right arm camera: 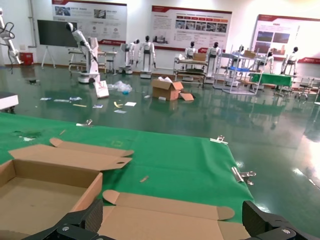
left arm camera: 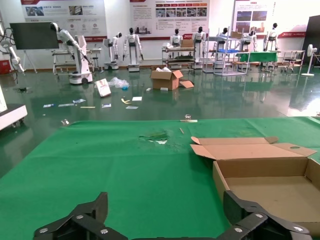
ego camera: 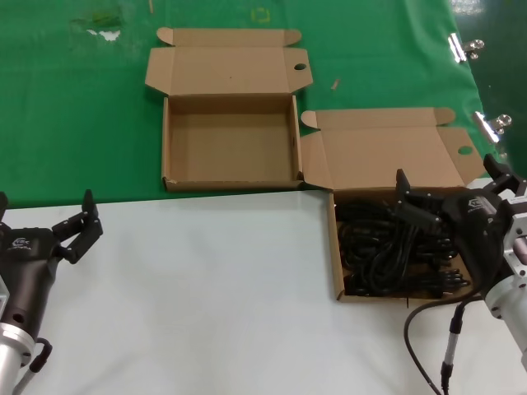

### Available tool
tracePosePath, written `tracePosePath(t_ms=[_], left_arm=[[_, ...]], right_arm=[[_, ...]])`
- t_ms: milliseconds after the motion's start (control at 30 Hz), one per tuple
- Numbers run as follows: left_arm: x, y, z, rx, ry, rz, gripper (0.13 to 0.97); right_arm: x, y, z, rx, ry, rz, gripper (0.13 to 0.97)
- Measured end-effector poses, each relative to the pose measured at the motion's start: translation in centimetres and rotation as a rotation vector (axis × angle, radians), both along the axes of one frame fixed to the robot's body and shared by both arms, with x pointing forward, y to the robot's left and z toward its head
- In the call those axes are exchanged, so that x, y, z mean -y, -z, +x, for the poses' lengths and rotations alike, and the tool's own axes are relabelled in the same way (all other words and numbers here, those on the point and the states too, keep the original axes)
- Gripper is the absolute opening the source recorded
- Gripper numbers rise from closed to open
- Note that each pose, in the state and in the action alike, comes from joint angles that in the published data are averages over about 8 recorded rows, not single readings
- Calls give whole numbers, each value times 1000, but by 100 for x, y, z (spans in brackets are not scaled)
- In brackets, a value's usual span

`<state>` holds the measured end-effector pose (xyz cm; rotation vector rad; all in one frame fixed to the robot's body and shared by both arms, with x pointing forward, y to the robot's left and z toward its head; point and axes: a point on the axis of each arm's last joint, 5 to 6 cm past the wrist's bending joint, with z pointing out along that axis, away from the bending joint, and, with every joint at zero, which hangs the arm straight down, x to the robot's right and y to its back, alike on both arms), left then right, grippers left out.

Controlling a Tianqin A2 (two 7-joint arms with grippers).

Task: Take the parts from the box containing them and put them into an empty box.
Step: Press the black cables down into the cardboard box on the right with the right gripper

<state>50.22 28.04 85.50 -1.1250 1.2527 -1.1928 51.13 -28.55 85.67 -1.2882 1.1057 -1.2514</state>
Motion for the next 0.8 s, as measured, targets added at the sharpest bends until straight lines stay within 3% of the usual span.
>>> tracePosePath(t_ms=[300,433,567,700,800], left_arm=[[0,0,0,0,0,0,708],[0,0,0,0,0,0,602],[0,0,0,0,0,0,495],[0,0,0,0,0,0,495],[0,0,0,0,0,0,426]], right_arm=[[85,-13,4,-15,-75,-67,966],[184,-64,42,-20,-147,-134,966],[322,-189,119,-10,-237,-219,966],[469,-372,223,8,-342,-323,966],[570,-520,302,21,-435,-419,966]])
